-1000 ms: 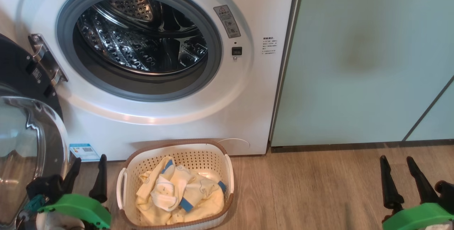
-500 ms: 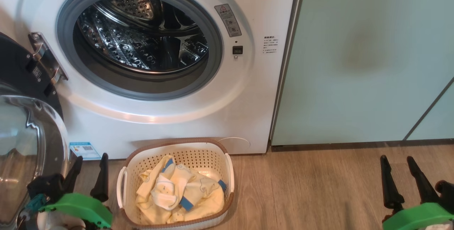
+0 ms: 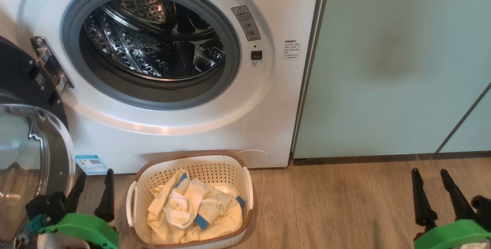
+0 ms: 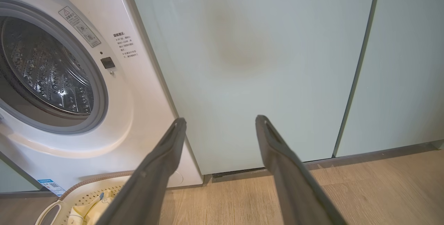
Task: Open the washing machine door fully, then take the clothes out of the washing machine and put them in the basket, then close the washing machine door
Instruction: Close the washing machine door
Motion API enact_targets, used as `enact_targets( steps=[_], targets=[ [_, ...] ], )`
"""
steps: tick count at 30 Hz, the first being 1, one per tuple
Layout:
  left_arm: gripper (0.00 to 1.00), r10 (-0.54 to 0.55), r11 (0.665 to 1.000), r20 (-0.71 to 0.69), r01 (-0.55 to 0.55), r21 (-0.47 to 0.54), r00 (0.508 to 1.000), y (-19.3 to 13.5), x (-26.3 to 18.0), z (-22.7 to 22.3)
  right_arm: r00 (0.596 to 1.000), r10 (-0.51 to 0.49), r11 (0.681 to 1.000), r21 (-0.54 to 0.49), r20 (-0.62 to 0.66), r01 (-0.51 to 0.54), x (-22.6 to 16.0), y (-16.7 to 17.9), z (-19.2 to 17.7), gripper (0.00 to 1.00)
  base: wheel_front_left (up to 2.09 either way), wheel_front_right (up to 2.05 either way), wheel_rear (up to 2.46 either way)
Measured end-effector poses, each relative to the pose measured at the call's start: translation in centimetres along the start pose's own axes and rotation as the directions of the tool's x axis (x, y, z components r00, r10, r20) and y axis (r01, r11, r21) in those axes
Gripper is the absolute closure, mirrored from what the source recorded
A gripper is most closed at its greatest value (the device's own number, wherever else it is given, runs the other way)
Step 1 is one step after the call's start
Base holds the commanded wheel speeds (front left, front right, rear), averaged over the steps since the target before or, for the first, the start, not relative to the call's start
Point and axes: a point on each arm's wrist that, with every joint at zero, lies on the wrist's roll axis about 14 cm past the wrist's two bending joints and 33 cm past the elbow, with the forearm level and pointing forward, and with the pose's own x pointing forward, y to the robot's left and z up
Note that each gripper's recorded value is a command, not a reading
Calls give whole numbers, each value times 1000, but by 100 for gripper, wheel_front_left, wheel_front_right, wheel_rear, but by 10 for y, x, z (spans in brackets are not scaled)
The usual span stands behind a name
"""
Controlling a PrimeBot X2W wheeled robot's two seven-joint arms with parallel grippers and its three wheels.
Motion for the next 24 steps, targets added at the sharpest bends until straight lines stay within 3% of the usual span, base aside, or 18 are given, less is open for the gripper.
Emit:
enact_targets(
  steps=[10,24],
  targets=[
    [0,9,1000,1,-9,-8,1000,1,-1,0,1000,3,1000,-1,-1,-3,1,1,0,0,-69,55,14],
    [0,7,1000,3,-7,-7,1000,1,-2,0,1000,4,1000,0,2,-4,1,1,1,0,-205,177,28]
  ],
)
